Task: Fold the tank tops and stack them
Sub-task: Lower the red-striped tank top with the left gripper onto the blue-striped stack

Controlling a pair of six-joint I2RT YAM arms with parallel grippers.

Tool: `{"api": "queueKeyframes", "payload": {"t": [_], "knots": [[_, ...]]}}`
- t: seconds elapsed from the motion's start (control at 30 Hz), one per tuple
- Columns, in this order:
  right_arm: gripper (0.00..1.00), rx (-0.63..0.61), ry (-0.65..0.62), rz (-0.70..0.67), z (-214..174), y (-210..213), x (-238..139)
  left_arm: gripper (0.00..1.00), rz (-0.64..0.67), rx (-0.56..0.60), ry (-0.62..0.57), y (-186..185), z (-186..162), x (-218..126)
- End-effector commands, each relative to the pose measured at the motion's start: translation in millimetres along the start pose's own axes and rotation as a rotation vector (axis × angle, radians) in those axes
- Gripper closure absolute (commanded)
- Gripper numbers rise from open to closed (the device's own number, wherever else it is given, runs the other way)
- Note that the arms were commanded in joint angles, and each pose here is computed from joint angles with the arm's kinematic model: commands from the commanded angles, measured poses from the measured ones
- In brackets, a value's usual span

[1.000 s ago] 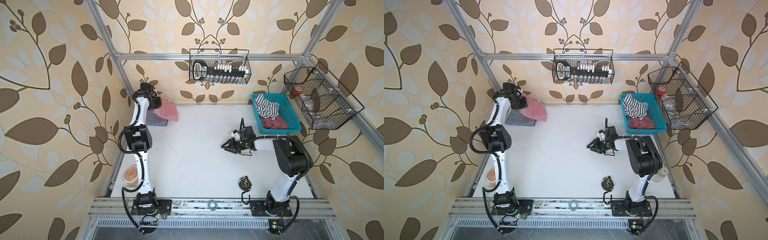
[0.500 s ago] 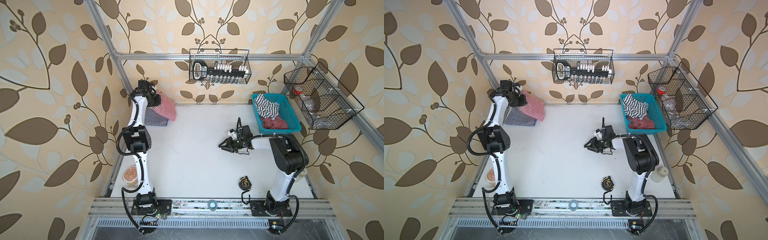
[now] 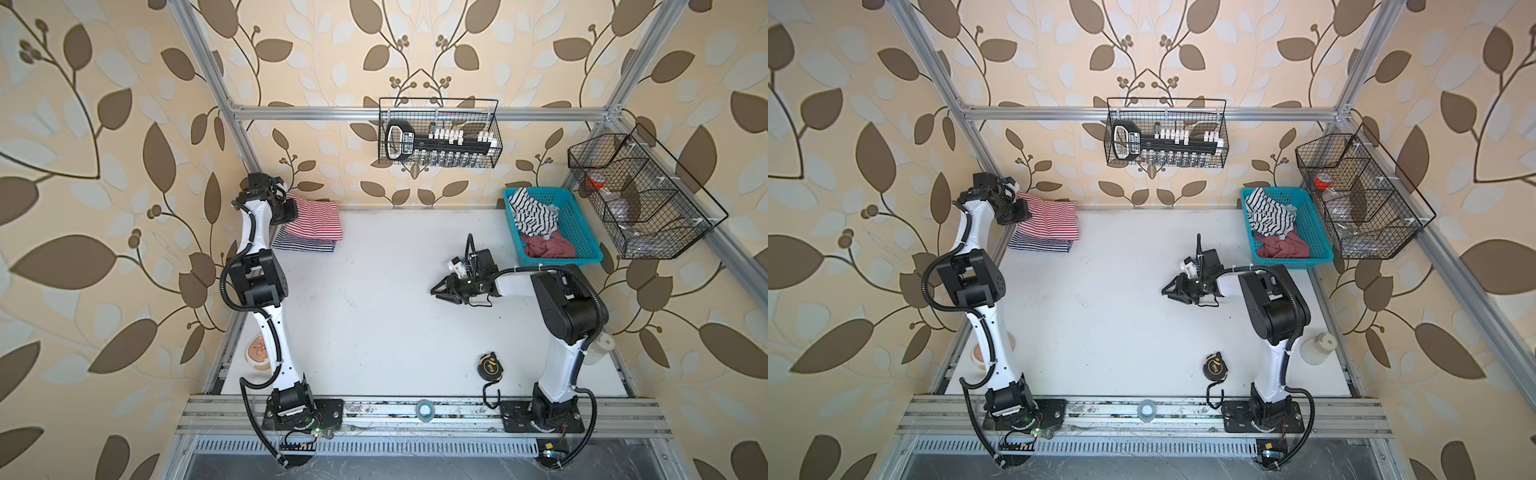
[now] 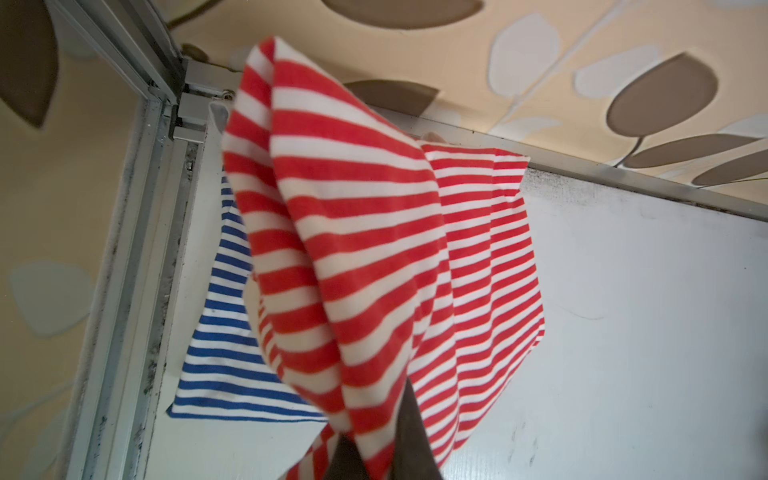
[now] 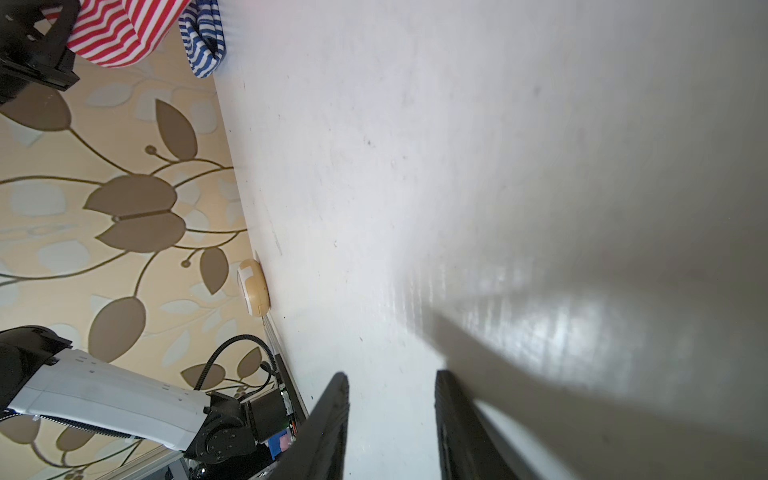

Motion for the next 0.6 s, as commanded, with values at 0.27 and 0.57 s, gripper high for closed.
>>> {"api": "queueKeyframes", "payload": {"t": [0.27, 0.57], "knots": [[0.63, 0.112, 0.110, -0.174, -29.0, -43.1, 25.8, 1.00, 0.008, 0.037, 0.117, 42.1, -42.1, 63.9], [0.63, 0.102, 0.129, -0.179, -30.0, -39.6, 32.8, 0.67, 0.116, -0.064, 0.028, 73.9, -28.3, 61.6]]}}
Point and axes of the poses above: each gripper's point midway between its finger pads, its own x axis out along the fingers, its own y axis along the line the jaws close on, z = x × y, the point moved 2 cm from there along -x, back along the fingers, and after that the axes turned 3 degrees about -x, right-handed, at the moved point
